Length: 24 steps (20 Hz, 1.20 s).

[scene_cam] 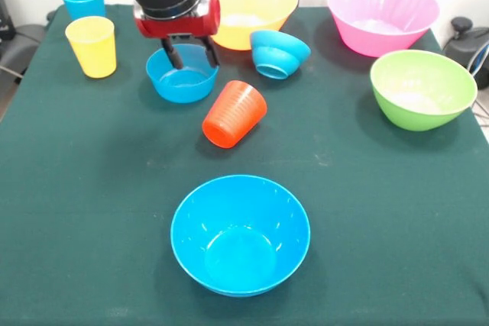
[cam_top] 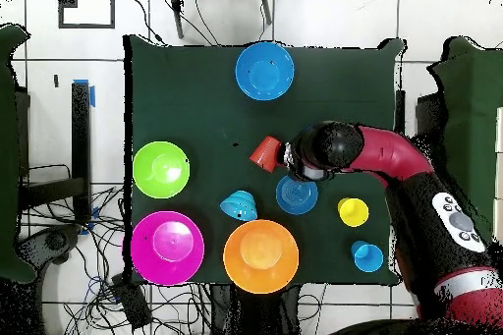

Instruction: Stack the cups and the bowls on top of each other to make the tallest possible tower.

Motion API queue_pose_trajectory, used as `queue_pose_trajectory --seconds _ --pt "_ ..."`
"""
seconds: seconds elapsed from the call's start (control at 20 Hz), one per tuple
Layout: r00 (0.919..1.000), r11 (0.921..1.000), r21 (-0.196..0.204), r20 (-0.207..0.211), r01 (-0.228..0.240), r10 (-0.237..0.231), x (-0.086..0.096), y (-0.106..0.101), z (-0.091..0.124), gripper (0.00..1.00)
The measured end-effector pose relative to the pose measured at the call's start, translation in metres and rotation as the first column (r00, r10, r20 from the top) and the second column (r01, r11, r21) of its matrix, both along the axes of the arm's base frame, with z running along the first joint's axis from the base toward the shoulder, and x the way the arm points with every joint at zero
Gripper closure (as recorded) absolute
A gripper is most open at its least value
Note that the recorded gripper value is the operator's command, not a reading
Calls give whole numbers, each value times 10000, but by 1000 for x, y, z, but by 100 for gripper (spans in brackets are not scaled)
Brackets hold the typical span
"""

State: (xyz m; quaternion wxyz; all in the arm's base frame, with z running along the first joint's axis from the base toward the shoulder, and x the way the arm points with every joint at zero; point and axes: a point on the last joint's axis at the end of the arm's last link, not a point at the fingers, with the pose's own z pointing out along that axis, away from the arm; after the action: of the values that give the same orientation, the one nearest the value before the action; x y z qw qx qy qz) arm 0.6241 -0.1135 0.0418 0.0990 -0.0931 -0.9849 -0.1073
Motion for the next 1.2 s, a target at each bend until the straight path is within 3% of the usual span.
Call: queue_pose_trajectory --seconds 0.35,1.2 --pt "9999 9998 169 -87 100 -99 2 1 -16 0" --pt "9997 9997 107 64 -223 222 12 21 -16 0"
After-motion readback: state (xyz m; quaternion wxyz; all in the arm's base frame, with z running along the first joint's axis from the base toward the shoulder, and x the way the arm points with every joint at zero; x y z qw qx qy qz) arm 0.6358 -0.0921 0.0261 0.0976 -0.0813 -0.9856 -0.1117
